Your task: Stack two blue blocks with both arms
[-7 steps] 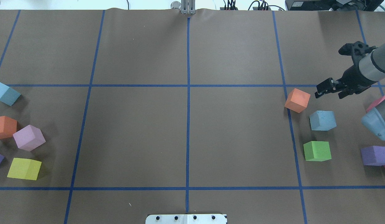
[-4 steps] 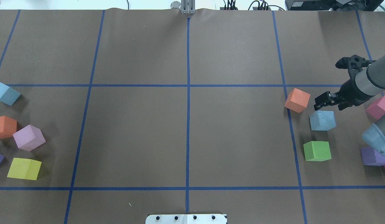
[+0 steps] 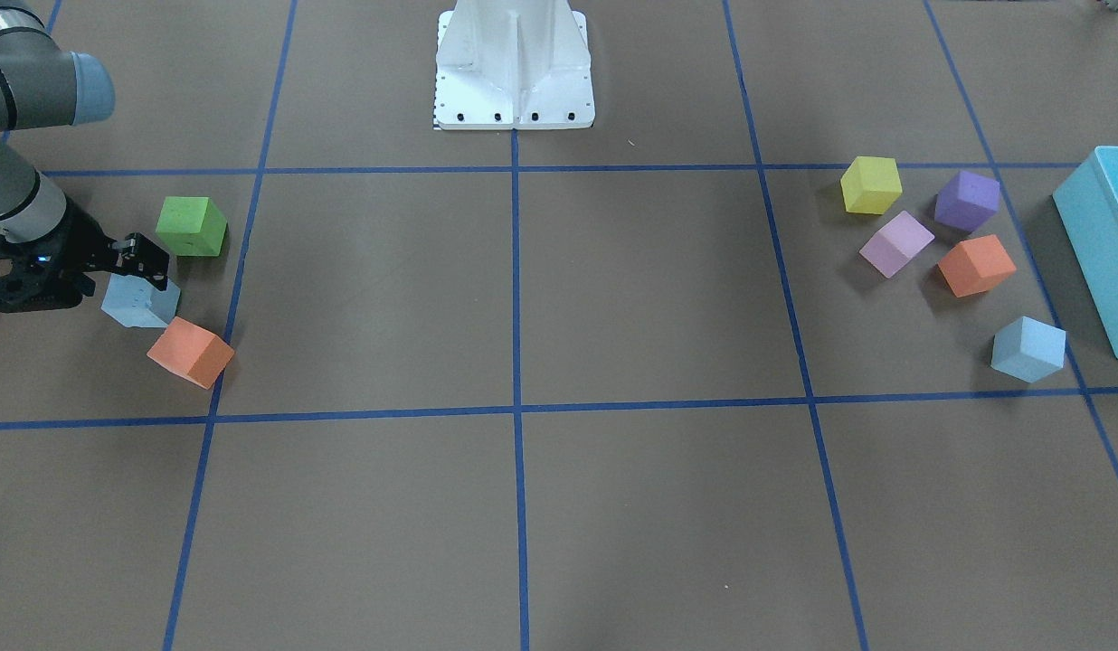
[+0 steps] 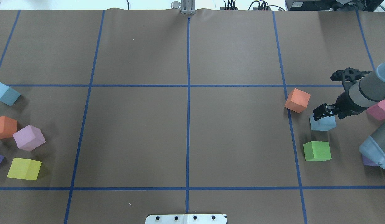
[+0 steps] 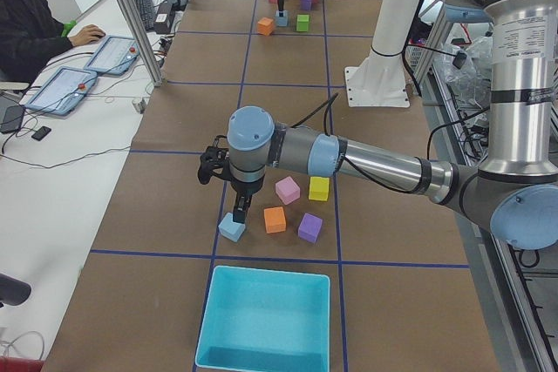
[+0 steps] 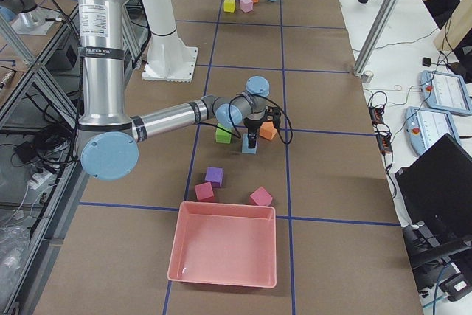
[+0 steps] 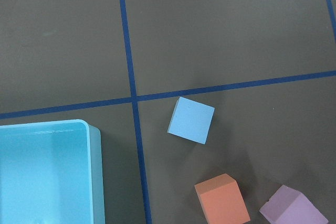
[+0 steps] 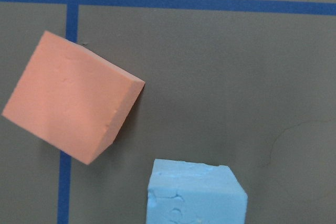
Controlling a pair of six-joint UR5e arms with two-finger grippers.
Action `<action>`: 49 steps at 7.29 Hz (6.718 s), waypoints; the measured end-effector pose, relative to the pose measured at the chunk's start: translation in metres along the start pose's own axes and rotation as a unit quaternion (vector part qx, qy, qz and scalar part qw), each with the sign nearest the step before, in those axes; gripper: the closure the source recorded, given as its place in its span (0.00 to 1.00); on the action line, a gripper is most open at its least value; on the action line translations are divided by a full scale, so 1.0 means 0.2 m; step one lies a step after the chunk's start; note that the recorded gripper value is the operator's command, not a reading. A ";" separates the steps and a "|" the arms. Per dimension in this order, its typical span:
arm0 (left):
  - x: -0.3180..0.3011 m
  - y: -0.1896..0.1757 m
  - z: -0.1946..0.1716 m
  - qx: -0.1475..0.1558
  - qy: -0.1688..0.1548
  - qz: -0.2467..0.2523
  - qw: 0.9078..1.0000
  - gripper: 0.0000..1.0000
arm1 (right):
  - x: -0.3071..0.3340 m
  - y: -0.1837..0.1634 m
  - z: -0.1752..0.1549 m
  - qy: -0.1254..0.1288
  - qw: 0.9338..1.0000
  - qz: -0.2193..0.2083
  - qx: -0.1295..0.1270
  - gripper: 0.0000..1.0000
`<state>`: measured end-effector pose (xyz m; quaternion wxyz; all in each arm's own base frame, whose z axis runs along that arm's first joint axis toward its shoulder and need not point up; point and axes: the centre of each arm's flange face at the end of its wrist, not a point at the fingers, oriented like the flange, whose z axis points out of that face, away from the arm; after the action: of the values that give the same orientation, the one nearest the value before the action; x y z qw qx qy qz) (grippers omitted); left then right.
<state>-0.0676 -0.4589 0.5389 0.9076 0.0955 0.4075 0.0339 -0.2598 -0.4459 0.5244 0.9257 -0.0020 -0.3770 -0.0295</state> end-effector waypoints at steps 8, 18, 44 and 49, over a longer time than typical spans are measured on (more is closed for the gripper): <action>0.00 0.00 0.00 0.000 0.000 0.000 1.000 0.02 | -0.01 0.01 0.12 0.014 1.000 -0.009 -0.014 0.42; 0.01 -0.36 0.24 0.001 0.002 0.039 0.999 0.02 | -0.70 -0.29 -0.66 -0.019 0.998 0.046 -0.035 0.43; 0.21 -0.48 1.27 -0.097 0.005 0.141 0.985 0.02 | -2.28 -0.21 0.03 -0.015 0.996 0.093 -0.005 0.45; 0.20 -0.41 1.34 -0.111 0.004 0.140 0.984 0.02 | -2.30 -0.18 0.06 -0.012 0.996 0.086 0.003 0.30</action>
<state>0.1567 -0.5723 0.6672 0.8971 0.0501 0.3875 0.2065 -0.5998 -0.4565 0.2113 0.9201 -0.0318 -0.3869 0.0517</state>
